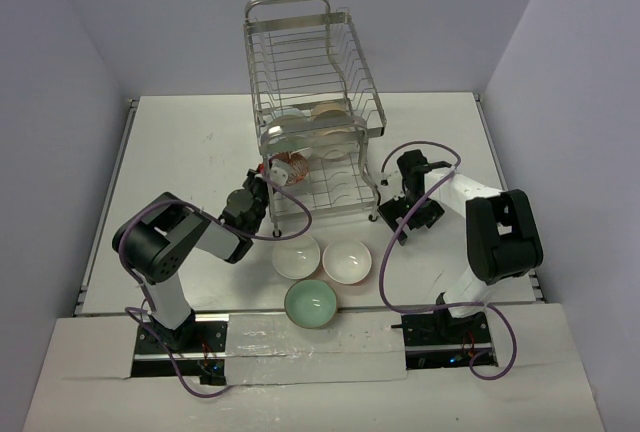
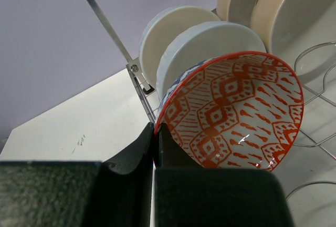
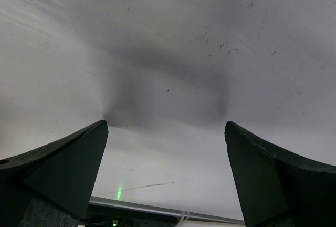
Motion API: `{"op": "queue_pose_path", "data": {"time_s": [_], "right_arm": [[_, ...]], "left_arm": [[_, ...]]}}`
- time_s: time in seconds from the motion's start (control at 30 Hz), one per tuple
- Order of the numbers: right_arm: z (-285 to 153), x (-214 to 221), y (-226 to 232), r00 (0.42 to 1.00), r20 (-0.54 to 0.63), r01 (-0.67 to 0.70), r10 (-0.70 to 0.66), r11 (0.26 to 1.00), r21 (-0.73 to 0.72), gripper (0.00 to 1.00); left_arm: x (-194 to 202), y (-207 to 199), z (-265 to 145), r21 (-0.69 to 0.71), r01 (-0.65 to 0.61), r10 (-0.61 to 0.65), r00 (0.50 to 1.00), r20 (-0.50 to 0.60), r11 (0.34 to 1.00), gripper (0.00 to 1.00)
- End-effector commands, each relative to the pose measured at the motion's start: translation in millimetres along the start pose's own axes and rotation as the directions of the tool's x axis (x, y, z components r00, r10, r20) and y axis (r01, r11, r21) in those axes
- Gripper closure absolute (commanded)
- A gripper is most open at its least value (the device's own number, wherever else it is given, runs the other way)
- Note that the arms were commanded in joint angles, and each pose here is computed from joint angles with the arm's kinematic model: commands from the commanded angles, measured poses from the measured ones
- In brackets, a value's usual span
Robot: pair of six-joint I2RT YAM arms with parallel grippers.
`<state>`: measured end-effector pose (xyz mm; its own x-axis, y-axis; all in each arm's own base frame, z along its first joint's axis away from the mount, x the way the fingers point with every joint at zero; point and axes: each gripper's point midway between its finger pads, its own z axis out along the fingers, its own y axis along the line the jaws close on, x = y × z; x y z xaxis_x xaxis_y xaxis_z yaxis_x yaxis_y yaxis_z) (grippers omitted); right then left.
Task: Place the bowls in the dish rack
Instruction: Insert the bowl into the dish rack.
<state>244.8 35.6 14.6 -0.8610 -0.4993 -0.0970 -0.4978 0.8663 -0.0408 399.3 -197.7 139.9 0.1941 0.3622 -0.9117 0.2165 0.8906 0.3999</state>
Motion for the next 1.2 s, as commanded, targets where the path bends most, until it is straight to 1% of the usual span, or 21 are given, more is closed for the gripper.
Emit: {"op": "queue_pose_path", "data": {"time_s": [0.0, 0.43, 0.83, 1.17], "right_arm": [[3.0, -2.7, -5.6, 1.0, 0.007, -0.013, 0.012, 1.0, 0.02, 0.0], [4.9, -0.1, -9.9, 1.0, -0.01, -0.015, 0.016, 0.999, 0.045, 0.0], [10.2, 4.1, -15.6, 0.999, -0.04, -0.024, 0.027, 0.997, 0.079, 0.0], [13.3, 7.5, -20.2, 0.998, -0.063, -0.024, 0.031, 0.994, 0.106, 0.0]], "left_arm": [[-61.8, 12.0, -6.0, -0.046, -0.003, 0.015, 0.966, 0.259, 0.999, 1.0], [-70.1, 12.6, -23.2, 0.0, 0.037, -0.035, 0.955, 0.293, 0.999, 1.0], [-78.0, 24.4, -25.8, -0.061, 0.052, -0.028, 0.941, 0.336, 0.997, 1.0], [-84.6, 26.9, -23.6, -0.085, 0.034, 0.0, 0.93, 0.367, 0.996, 1.0]]}}
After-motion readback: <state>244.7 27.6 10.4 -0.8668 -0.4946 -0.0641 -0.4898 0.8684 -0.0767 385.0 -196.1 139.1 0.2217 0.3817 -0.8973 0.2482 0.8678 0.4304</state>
